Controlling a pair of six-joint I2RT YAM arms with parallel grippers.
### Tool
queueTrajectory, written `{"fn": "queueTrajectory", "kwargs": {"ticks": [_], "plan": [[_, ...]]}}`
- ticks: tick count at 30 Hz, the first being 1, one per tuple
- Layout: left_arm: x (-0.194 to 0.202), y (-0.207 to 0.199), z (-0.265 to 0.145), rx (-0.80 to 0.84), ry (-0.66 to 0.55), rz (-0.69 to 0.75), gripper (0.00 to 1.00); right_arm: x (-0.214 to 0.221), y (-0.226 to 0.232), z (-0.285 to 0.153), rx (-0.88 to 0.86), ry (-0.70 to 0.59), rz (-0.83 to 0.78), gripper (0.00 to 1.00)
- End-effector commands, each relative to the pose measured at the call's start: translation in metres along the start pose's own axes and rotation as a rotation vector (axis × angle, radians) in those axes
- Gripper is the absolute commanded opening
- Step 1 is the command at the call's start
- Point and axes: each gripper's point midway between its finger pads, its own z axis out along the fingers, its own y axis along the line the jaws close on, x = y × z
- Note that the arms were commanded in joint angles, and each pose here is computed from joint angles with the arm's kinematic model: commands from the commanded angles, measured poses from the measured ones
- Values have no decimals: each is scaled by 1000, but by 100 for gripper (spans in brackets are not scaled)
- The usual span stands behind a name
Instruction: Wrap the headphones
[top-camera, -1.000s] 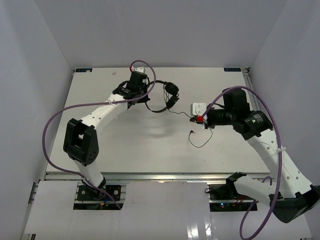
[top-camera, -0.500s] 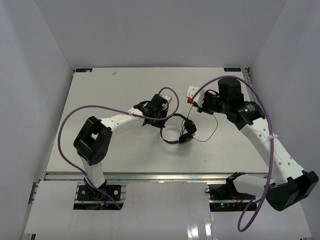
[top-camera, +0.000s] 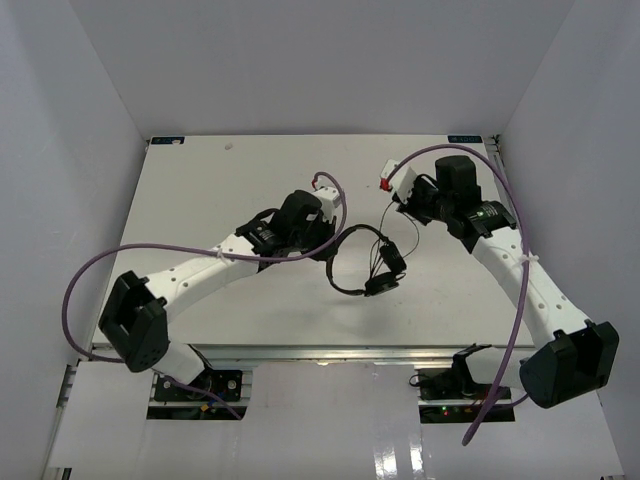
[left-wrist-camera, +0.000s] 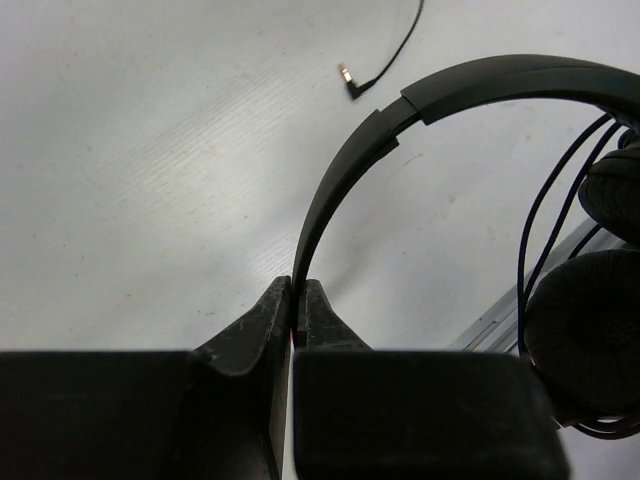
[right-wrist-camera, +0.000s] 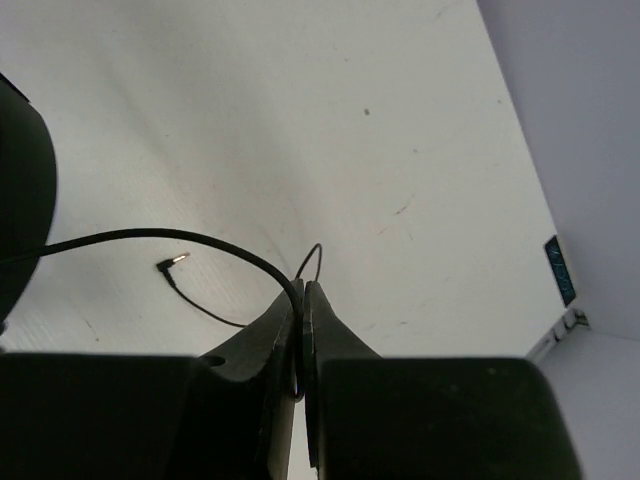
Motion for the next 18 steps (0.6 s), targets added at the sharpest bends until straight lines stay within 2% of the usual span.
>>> {"fn": "queueTrajectory", "kwargs": {"ticks": [1, 6, 13, 18], "plan": [[-26, -21, -46, 81, -130, -8, 0, -1, 0, 9, -53, -84, 129, 8], [-43, -27, -72, 89, -189, -3, 0, -4, 4, 1, -142, -181, 246, 8], [-82, -41, -100, 109, -268, 22, 0, -28, 41, -4, -380, -372, 323, 8], [-104, -46, -109, 104, -291, 42, 0, -38, 58, -5, -505, -453, 360, 8]]}}
